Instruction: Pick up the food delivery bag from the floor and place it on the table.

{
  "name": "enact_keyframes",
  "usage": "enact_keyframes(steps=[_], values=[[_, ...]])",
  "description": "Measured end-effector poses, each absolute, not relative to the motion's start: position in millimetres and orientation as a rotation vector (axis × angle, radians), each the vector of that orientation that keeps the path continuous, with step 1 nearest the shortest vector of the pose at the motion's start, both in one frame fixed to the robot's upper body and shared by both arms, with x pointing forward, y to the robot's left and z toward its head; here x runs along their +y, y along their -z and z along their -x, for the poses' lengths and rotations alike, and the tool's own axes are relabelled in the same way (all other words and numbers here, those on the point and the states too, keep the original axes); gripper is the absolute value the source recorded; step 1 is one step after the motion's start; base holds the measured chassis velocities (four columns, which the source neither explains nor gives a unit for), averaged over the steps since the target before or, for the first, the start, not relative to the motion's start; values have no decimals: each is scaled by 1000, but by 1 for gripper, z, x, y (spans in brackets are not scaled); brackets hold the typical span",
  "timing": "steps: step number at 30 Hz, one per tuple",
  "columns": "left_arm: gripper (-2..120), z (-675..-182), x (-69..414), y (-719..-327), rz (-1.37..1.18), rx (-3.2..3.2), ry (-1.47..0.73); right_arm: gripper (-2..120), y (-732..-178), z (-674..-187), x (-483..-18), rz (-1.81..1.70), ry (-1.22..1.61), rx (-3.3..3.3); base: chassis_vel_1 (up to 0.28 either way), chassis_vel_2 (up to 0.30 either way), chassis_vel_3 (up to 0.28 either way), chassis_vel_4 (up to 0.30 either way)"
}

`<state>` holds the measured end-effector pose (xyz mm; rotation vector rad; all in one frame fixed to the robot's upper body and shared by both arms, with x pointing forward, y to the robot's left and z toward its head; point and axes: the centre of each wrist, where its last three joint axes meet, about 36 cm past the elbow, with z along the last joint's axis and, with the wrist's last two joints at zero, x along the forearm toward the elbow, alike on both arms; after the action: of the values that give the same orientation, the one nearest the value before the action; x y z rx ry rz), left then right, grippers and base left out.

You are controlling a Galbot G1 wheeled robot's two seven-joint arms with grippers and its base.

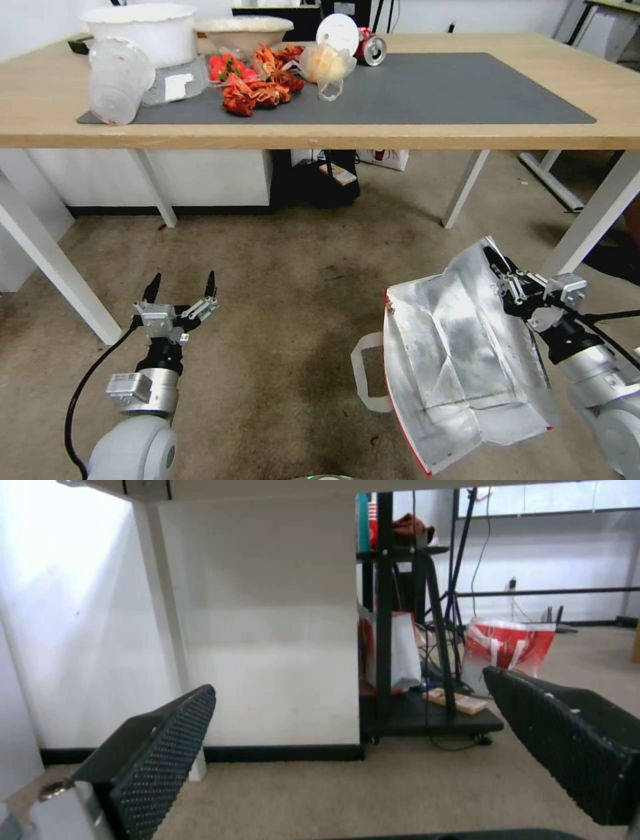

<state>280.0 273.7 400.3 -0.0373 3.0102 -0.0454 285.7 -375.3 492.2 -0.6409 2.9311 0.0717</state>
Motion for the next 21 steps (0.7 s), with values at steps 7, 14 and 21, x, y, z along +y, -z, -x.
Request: enact_keyframes(steps=[7,14,21], values=[[100,-281,274,-401,37,2998,37,0,-502,-288,-384,816,-85,2838,0,0,0,0],[100,-280,275,-402,34,2991,24,0,-506,-288,-392,1063,-184,2709,0,0,0,0],[100,-279,273,-406,33,2989,44,0,-516,-288,-392,1210,-318,2602,0,0,0,0]])
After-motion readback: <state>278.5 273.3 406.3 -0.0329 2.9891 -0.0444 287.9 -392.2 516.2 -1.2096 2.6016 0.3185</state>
